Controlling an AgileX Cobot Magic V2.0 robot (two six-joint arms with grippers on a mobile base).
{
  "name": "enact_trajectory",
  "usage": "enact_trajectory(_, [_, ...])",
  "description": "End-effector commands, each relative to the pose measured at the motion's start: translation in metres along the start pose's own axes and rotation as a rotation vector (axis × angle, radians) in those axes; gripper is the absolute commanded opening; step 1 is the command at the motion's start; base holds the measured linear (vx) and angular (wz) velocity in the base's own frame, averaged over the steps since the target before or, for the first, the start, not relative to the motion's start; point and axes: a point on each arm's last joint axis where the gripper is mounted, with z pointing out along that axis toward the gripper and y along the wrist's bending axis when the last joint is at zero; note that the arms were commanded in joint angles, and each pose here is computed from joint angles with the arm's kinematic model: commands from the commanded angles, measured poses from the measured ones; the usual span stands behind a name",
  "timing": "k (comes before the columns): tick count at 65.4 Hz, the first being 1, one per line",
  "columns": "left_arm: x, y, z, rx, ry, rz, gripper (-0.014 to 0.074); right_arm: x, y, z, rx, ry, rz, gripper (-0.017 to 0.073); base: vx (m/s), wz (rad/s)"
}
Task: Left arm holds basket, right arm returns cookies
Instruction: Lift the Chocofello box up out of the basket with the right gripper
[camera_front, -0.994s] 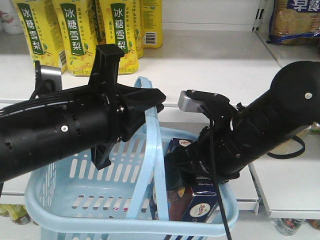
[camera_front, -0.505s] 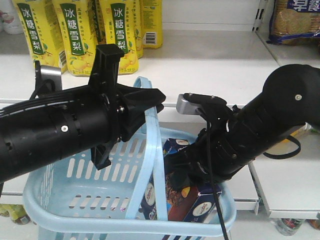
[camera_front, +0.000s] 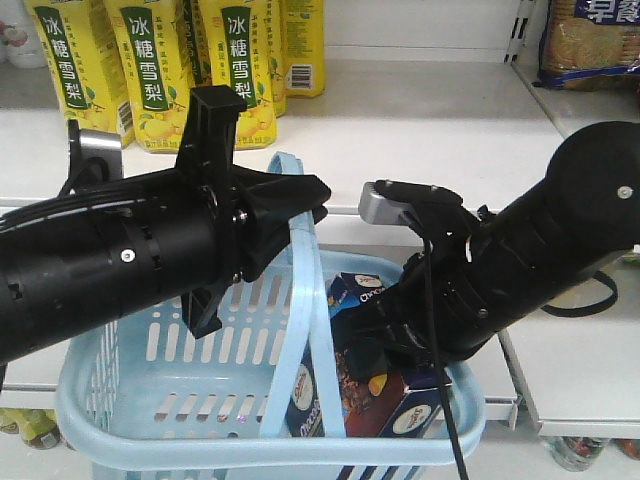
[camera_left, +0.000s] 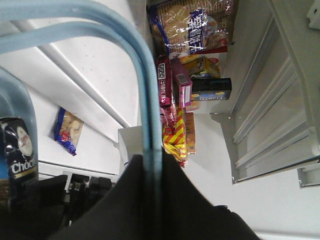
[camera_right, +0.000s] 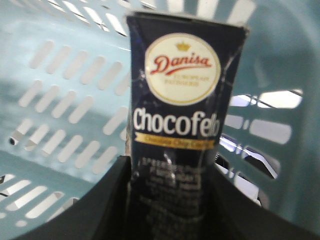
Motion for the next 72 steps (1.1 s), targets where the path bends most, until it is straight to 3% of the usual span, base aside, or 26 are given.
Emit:
enact_trajectory(1, [-0.003, -0.022, -0.01, 0.071, -0.026, 0.02, -0.0003, 0.001, 0.013, -0.025, -0.059, -0.097, -0.022, -0.001, 0.0, 0.0])
enact_trajectory(44, [-0.003, -0.022, -0.01, 0.071, -0.026, 0.02, -0.0003, 0.041, 0.025, -0.083, -0.102, -0.172, -0.06, -0.001, 0.0, 0.0])
enact_trajectory(72, [-0.003, -0.022, -0.01, 0.071, -0.026, 0.02, -0.0003, 0.068, 0.031, -0.119, -0.134, -0.302, -0.095, -0.001, 0.0, 0.0])
